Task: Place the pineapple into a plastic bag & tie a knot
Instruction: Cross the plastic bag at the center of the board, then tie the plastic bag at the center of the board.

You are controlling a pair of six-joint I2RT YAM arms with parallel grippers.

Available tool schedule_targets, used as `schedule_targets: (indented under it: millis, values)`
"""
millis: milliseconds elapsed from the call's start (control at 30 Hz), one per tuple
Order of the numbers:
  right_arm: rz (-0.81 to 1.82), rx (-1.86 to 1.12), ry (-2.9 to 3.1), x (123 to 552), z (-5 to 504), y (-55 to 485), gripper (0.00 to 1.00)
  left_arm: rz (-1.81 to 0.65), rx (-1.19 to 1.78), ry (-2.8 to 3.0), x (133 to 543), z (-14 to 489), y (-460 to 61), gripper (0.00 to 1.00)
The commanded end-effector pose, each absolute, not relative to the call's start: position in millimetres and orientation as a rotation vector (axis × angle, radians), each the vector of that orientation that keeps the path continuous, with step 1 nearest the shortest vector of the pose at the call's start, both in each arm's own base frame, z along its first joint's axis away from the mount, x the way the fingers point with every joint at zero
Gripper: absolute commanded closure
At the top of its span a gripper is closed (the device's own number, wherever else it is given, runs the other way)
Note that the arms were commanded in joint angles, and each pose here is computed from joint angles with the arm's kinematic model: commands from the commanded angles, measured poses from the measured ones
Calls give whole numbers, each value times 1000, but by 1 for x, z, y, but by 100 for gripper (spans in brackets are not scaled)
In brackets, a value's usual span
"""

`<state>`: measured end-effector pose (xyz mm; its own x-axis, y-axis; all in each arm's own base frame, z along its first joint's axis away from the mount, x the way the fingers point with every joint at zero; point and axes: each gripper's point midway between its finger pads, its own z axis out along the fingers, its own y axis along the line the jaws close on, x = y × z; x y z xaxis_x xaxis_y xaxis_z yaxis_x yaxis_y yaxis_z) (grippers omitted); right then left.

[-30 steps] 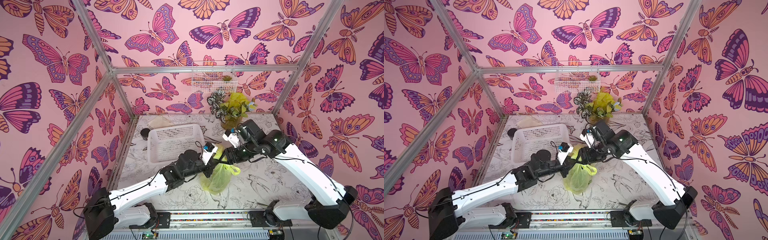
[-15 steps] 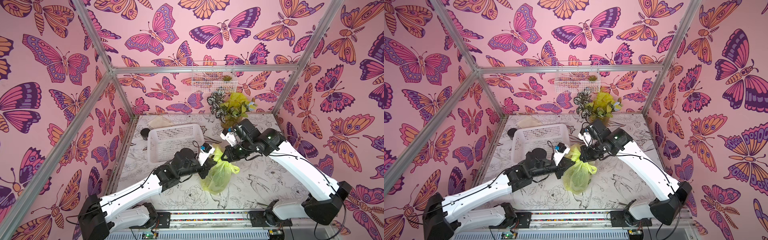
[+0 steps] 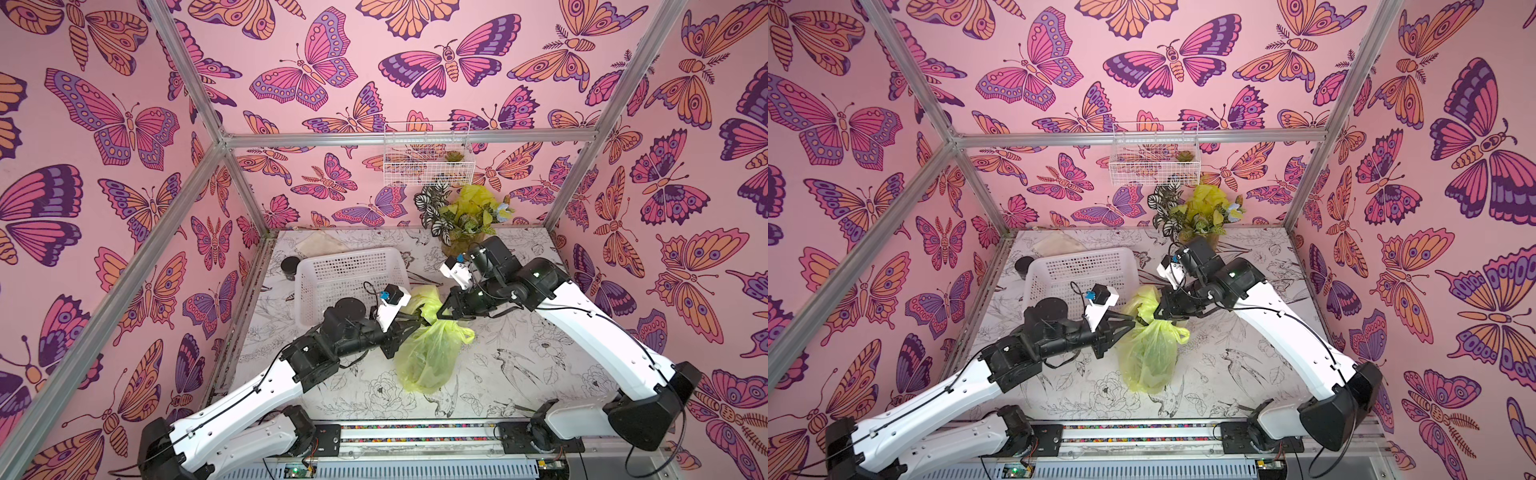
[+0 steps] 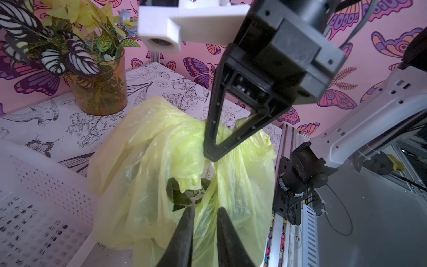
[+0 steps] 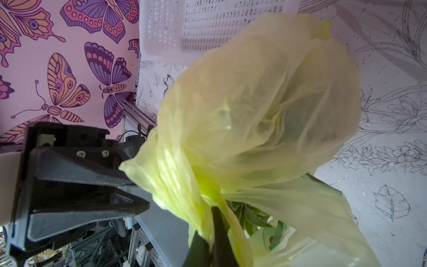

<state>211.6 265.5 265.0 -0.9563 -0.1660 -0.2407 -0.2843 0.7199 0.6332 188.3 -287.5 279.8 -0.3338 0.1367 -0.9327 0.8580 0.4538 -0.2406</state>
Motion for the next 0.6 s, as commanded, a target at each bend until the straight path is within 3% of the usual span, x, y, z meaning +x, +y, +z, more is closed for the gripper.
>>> schedule_targets:
  millis: [0,67,567]
  values:
    - [1177,-308,2713,212,277,274,100,-1062,808,1773,182,277,-290,93]
    - [1209,-300,2708,212,277,277,100,-1112,803,1775,180,274,-299,100]
    - [1272,-289,2697,205,279,276,100,-996,658,1793,215,264,-303,100]
